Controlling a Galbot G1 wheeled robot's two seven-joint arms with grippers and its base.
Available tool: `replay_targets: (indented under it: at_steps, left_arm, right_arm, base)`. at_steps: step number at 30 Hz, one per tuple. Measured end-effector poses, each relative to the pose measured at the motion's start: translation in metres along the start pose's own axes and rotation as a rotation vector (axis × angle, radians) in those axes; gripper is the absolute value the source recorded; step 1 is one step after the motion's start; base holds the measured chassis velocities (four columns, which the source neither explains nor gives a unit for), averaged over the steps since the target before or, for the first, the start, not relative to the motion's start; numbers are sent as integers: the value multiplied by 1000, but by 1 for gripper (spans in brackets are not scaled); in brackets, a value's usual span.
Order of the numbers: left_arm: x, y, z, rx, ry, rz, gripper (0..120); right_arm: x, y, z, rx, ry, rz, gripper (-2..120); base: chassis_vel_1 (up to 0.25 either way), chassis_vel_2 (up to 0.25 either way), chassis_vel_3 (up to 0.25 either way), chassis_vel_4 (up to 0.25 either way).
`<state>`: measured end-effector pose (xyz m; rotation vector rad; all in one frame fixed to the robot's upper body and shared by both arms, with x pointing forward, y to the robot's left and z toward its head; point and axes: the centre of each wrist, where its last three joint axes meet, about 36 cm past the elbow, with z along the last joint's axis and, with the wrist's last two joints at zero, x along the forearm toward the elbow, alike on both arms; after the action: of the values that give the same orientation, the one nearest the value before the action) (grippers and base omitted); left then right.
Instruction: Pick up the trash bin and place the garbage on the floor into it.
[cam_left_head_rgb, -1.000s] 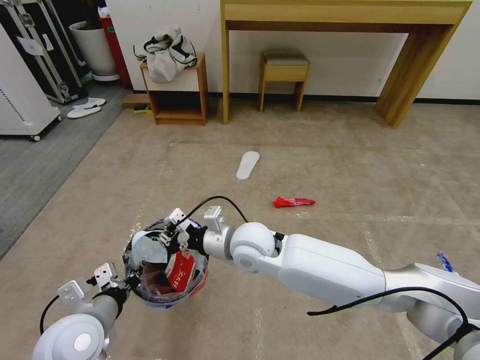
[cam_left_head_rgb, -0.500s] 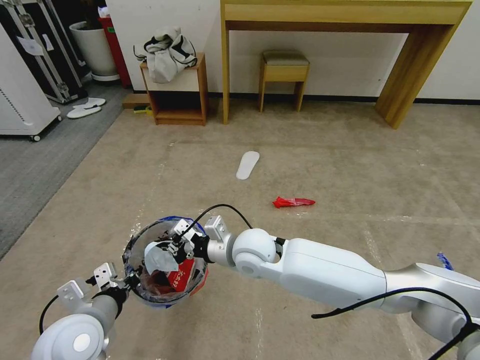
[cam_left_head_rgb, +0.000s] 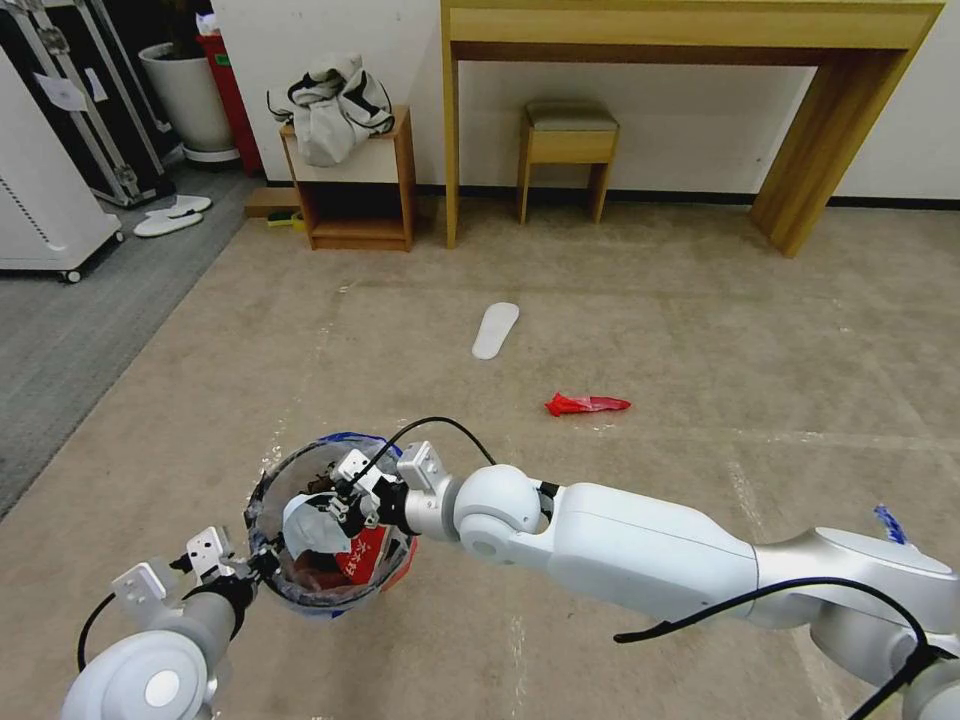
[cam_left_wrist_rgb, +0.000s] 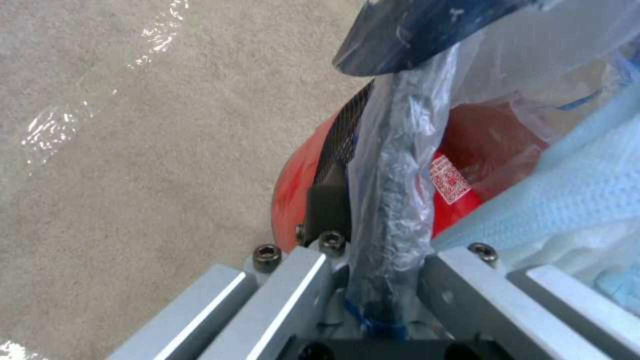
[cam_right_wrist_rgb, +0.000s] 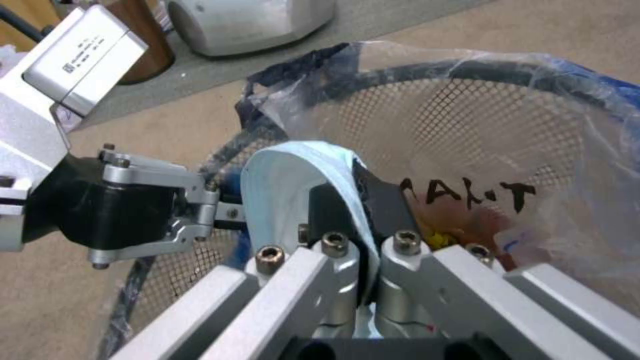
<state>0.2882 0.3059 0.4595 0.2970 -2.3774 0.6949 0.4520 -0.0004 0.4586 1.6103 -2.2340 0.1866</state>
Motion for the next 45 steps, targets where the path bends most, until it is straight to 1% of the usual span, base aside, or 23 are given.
replay_targets:
  at_steps: [12, 14, 15, 17, 18, 19, 20, 22, 23, 25, 26, 27, 28, 29, 31, 32, 33, 34, 36, 37, 39, 40, 45]
  left_arm:
    - [-2, 1, -1, 0, 1, -3, 0]
    - [-3, 1, -1, 0, 1, -2, 0]
    - [-3, 1, -1, 0, 1, -2, 0]
    - [-4, 2, -1, -1, 2, -4, 0]
    - [-4, 2, -1, -1, 2, -4, 0]
    - [-4, 2, -1, -1, 4, -5, 0]
    - [-4, 2, -1, -1, 4, -5, 0]
    - [-5, 3, 0, 0, 5, -7, 0]
    - [-5, 3, 0, 0, 5, -7, 0]
    - [-6, 3, 0, 0, 7, -9, 0]
    - [-6, 3, 0, 0, 7, -9, 0]
    - [-6, 3, 0, 0, 7, -9, 0]
    - [-6, 3, 0, 0, 7, -10, 0]
    - [-6, 3, 0, 0, 7, -10, 0]
    - [-6, 3, 0, 0, 8, -10, 0]
    - [-6, 3, 0, 0, 8, -10, 0]
    - [-6, 3, 1, 0, 8, -11, 0]
    - [-6, 3, 1, 0, 8, -11, 0]
    - [-6, 3, 1, -1, 8, -11, 0]
    - [-6, 3, 1, -1, 8, -11, 0]
    - [-6, 3, 1, -1, 10, -10, 0]
    - [-6, 3, 1, -1, 10, -11, 0]
    - [-6, 3, 2, -2, 11, -12, 0]
  right_arm:
    - [5, -3, 12, -6, 41, 40, 0]
    - [8, -4, 14, -7, 53, 51, 7]
    - [8, -4, 14, -7, 53, 51, 7]
    - [10, -5, 16, -7, 59, 57, 19]
    - [10, -5, 16, -7, 59, 57, 19]
    - [11, -6, 16, -7, 59, 59, 25]
    - [11, -6, 16, -7, 59, 59, 25]
    - [11, -6, 15, -6, 57, 61, 34]
    - [11, -6, 15, -6, 57, 61, 34]
    - [12, -8, 12, -2, 57, 63, 48]
    - [12, -8, 12, -2, 57, 63, 48]
    - [13, -8, 12, -1, 57, 64, 54]
    - [13, -8, 12, -1, 57, 65, 57]
    - [13, -8, 12, -1, 57, 65, 57]
    - [14, -8, 11, 0, 58, 66, 69]
    - [14, -8, 11, 0, 58, 66, 69]
    - [15, -8, 10, 2, 59, 66, 76]
    - [15, -8, 10, 2, 59, 66, 76]
    - [17, -9, 8, 3, 60, 66, 86]
    - [17, -9, 8, 3, 60, 66, 86]
    - [18, -7, 6, -14, 65, 79, 96]
    - [19, -5, 4, -31, 67, 91, 99]
    - [22, -2, 1, -70, 80, 123, 100]
  base:
    - [0, 0, 0, 0]
    - [0, 0, 0, 0]
    - [0, 0, 0, 0]
    - [0, 0, 0, 0]
    - [0, 0, 0, 0]
    - [0, 0, 0, 0]
    - [0, 0, 0, 0]
    - [0, 0, 0, 0]
    - [0, 0, 0, 0]
    - [0, 0, 0, 0]
    - [0, 0, 0, 0]
    - [0, 0, 0, 0]
    - [0, 0, 0, 0]
    - [0, 0, 0, 0]
    - [0, 0, 0, 0]
    - [0, 0, 0, 0]
    - [0, 0, 0, 0]
    - [0, 0, 0, 0]
    - [0, 0, 0, 0]
    - [0, 0, 0, 0]
    - [0, 0, 0, 0]
    - [0, 0, 0, 0]
    - [0, 0, 0, 0]
